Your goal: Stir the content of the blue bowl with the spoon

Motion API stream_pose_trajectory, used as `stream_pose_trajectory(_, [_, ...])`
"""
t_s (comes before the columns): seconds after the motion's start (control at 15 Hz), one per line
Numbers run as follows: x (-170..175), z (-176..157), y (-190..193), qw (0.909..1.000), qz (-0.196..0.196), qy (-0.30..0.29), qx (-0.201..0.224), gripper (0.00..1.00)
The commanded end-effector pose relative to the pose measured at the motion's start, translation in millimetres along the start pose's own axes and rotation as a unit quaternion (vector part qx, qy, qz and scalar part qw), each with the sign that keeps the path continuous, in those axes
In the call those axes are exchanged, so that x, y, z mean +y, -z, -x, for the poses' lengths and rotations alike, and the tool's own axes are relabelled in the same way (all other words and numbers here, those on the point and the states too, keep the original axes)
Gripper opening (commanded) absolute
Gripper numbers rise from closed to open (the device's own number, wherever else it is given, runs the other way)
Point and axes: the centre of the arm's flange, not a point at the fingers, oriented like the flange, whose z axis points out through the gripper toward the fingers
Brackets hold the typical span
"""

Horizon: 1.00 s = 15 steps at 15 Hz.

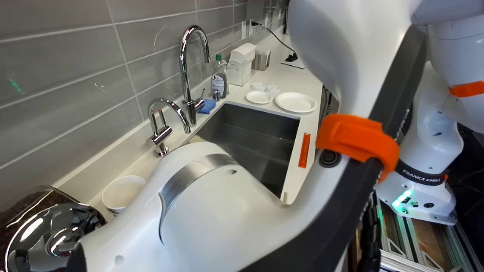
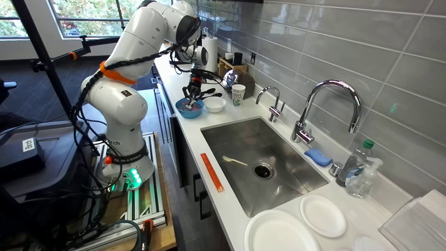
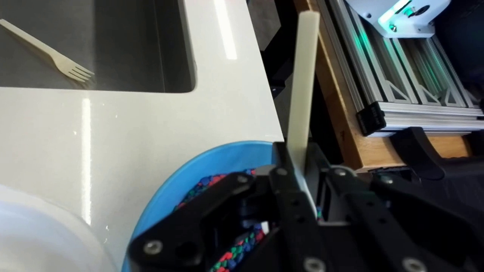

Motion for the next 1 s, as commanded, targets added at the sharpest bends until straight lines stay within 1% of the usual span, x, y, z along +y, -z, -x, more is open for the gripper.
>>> stream_pose_trajectory(0.0, [9.7, -13.6, 2.7, 0.9996, -0.012, -0.021, 0.013, 0.04])
stream_pose_trajectory(0.2, [15.9, -16.2, 2.0, 0.9991, -0.005, -0.038, 0.016, 0.04])
stream_pose_trajectory(0.67, [31.3, -23.9, 3.3, 0.9969, -0.015, -0.077, 0.012, 0.04])
stream_pose_trajectory(0.93, [37.8, -29.2, 8.1, 0.9956, -0.019, -0.090, 0.016, 0.04])
